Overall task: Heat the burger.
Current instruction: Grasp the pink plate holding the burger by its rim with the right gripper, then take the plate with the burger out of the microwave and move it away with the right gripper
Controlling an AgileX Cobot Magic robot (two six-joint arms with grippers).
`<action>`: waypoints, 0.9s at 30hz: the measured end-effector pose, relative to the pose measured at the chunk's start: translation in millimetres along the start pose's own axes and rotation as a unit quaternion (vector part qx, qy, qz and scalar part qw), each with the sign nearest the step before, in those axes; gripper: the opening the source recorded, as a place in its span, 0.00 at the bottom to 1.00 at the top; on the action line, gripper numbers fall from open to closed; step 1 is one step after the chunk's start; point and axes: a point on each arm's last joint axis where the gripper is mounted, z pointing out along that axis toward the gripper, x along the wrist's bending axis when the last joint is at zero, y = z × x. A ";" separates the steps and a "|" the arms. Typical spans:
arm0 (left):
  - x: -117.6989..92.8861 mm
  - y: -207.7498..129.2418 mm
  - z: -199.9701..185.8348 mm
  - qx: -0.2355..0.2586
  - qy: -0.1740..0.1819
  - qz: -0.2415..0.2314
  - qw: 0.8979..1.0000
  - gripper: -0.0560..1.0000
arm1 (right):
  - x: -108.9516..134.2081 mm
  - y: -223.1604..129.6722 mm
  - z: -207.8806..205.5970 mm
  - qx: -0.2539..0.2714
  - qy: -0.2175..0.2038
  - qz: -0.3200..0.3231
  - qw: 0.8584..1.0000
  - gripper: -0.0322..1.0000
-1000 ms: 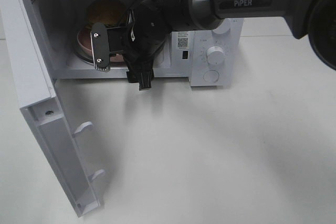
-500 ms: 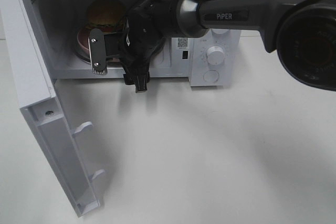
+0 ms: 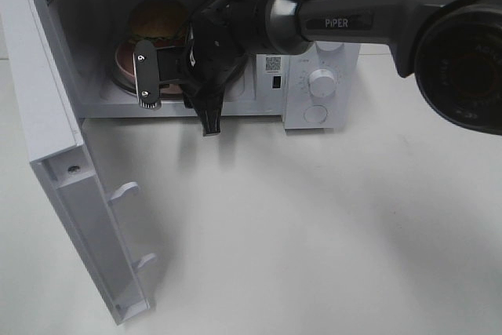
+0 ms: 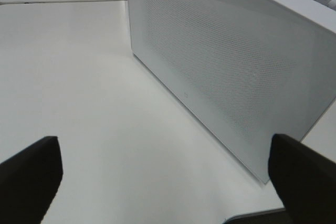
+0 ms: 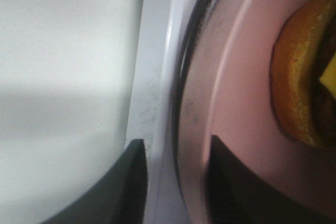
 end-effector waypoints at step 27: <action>0.1 0.0 0.0 0.000 0.000 0.000 1.000 0.99 | 4.8 -2.4 -11.9 0.005 0.042 -0.015 0.999 0.10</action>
